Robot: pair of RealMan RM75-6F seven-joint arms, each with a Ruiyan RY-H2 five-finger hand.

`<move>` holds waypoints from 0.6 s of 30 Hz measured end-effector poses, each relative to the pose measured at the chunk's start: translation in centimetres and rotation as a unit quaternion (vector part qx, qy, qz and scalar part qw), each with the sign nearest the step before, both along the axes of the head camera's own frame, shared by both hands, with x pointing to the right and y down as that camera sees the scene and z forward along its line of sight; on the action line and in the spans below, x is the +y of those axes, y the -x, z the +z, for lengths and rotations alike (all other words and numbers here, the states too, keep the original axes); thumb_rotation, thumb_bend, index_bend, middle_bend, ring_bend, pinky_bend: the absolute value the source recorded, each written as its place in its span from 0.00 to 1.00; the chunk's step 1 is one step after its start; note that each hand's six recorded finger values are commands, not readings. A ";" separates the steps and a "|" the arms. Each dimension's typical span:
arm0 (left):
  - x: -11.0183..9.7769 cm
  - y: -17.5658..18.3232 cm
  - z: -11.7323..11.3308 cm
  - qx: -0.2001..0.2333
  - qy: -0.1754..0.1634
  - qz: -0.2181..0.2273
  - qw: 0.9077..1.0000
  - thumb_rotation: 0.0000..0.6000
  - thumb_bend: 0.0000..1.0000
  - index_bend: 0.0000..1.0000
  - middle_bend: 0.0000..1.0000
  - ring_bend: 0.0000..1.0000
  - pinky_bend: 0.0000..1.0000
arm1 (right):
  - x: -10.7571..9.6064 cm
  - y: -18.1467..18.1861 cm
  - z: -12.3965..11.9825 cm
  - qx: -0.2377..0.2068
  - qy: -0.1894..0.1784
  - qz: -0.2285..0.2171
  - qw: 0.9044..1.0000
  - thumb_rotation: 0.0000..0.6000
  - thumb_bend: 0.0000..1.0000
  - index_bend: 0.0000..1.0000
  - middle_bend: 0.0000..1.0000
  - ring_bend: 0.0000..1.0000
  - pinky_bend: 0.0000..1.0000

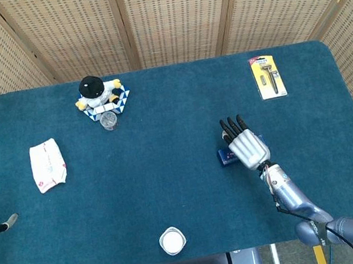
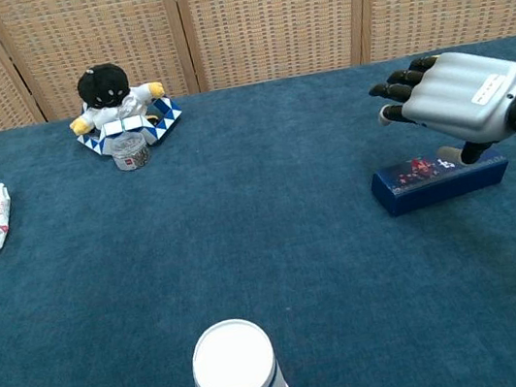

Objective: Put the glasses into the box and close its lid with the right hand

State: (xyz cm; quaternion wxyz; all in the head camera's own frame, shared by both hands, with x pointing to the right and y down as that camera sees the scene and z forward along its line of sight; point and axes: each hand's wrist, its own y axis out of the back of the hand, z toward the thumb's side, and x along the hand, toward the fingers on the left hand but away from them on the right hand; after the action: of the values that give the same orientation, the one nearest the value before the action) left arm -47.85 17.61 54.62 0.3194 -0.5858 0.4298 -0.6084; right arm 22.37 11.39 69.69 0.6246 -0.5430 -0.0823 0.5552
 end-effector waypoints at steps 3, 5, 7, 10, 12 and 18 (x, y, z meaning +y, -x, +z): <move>0.0 0.0 0.1 0.000 0.001 0.001 1.000 1.00 0.00 0.00 0.00 0.00 0.00 | 0.1 -0.1 -0.5 -0.007 0.019 0.008 1.000 1.00 0.11 0.00 0.00 0.00 0.03; 0.0 -0.1 0.1 0.000 0.001 0.001 1.000 1.00 0.00 0.00 0.00 0.00 0.00 | 0.3 -0.3 -0.8 -0.010 0.044 0.013 0.999 1.00 0.01 0.00 0.00 0.00 0.02; 0.1 -0.1 0.0 0.000 0.001 0.002 1.000 1.00 0.00 0.00 0.00 0.00 0.00 | 0.7 -0.5 -1.0 -0.013 0.082 0.019 0.996 1.00 0.00 0.00 0.00 0.00 0.01; 0.1 -0.1 0.0 0.000 0.000 0.002 1.000 1.00 0.00 0.00 0.00 0.00 0.00 | 1.1 -0.9 -0.8 -0.016 0.129 0.021 0.991 1.00 0.00 0.00 0.00 0.00 0.01; 0.1 -0.1 0.0 0.000 0.001 0.002 1.000 1.00 0.00 0.00 0.00 0.00 0.00 | 1.1 -1.1 -0.5 -0.019 0.144 0.022 0.989 1.00 0.00 0.00 0.00 0.00 0.01; 0.1 -0.1 0.1 -0.001 0.002 0.001 1.000 1.00 0.00 0.00 0.00 0.00 0.00 | 0.6 -1.8 0.9 -0.014 0.146 0.020 0.989 1.00 0.05 0.00 0.00 0.00 0.01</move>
State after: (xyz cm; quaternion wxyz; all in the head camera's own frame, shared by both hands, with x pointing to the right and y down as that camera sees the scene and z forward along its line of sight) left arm -47.76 17.66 54.72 0.3195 -0.5863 0.4278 -0.6092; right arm 24.17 11.99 70.57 0.5264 -0.6339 -0.0198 0.5663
